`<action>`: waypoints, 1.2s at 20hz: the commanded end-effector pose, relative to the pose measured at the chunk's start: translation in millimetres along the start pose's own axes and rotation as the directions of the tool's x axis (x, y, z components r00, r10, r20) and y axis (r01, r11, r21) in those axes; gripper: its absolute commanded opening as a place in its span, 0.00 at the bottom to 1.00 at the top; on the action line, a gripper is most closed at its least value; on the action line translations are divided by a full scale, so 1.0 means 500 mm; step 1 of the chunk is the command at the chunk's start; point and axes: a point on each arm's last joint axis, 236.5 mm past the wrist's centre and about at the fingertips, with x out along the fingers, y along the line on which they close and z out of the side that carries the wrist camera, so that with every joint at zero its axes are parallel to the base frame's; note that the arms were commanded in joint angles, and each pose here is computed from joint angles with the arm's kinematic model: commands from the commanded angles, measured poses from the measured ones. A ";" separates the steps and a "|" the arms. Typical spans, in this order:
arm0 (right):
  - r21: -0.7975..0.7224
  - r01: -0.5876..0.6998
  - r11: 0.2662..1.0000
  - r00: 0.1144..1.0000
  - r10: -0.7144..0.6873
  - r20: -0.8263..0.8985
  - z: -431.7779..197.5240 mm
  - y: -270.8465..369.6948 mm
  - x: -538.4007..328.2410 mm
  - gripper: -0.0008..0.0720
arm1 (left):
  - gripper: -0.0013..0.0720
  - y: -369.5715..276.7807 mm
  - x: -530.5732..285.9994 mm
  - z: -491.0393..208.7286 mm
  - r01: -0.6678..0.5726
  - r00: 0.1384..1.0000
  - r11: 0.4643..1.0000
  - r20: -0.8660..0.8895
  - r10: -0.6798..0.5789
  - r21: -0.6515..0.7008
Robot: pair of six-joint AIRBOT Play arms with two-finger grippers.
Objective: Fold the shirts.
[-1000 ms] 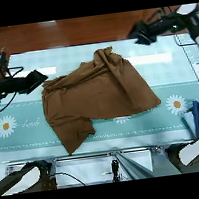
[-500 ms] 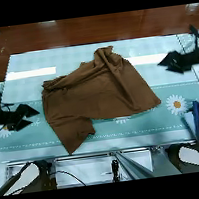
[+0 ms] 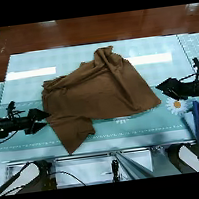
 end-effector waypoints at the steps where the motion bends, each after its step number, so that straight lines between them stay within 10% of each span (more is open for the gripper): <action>1: 0.027 -0.006 1.000 0.999 0.005 0.037 0.007 -0.002 0.000 0.86 | 0.97 -0.045 0.046 0.011 0.083 0.997 0.996 0.007 -0.083 0.017; 3: 0.038 0.082 0.996 0.989 -0.086 0.116 0.056 -0.052 -0.033 0.86 | 0.95 -0.051 0.070 -0.008 0.073 0.996 0.997 -0.046 -0.072 0.035; 4: 0.065 0.146 0.987 0.978 -0.154 0.143 0.076 -0.091 -0.062 0.86 | 0.69 -0.050 0.075 -0.015 0.066 0.996 0.997 -0.066 -0.062 0.049; 5: 0.110 0.206 0.972 0.963 -0.221 0.156 0.084 -0.137 -0.092 0.86 | 0.07 -0.050 0.074 -0.022 0.067 0.995 0.995 -0.081 -0.061 0.075; 24: 0.053 0.181 0.982 0.946 -0.159 -0.284 -0.035 -0.100 0.136 0.86 | 0.05 -0.067 0.061 0.009 0.069 0.997 0.989 -0.048 -0.064 0.134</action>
